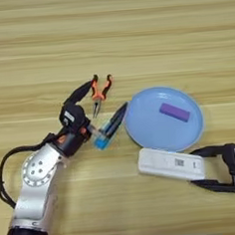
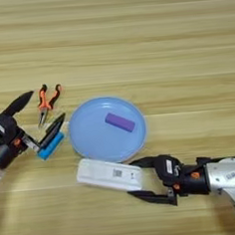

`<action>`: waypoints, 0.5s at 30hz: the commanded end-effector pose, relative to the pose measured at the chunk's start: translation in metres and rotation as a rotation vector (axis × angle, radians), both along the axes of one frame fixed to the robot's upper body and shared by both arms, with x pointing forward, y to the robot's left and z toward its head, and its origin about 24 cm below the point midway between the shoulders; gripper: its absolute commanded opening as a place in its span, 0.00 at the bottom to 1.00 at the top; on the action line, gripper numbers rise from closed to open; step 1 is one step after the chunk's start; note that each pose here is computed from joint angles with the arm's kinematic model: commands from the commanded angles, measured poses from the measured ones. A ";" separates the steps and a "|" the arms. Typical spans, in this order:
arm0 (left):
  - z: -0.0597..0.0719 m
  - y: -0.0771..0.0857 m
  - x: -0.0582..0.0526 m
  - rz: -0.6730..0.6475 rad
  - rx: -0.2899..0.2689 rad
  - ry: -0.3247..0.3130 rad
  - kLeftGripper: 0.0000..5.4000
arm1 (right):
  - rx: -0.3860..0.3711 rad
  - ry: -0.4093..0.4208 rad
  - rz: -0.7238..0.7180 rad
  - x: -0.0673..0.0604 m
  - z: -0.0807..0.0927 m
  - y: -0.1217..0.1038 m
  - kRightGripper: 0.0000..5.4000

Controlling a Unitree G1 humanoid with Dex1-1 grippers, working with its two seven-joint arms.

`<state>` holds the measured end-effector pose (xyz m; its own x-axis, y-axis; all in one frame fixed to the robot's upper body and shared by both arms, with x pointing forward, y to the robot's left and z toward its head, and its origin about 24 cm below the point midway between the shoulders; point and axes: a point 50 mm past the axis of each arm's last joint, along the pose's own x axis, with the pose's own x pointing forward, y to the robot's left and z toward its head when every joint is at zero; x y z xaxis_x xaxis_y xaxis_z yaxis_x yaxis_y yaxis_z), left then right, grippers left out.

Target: Move the objects on the table

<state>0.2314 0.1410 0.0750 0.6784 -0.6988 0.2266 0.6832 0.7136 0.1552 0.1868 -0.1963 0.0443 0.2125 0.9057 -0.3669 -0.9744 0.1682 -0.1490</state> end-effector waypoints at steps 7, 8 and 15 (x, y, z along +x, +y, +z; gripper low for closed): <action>0.014 -0.014 -0.034 -0.511 0.096 0.177 1.00 | -0.056 -0.063 0.005 0.013 0.030 -0.017 0.54; 0.014 -0.016 -0.035 -0.541 0.103 0.189 1.00 | -0.052 -0.063 0.010 0.013 0.032 -0.016 0.54; 0.010 -0.034 -0.041 -0.697 0.154 0.241 1.00 | -0.057 -0.057 0.048 0.015 0.043 -0.013 0.54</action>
<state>0.1899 0.1124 0.0822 0.1317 -0.9911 0.0185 0.9913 0.1315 -0.0097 0.1990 -0.2100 0.0762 0.2063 0.8894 -0.4080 -0.9719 0.1377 -0.1912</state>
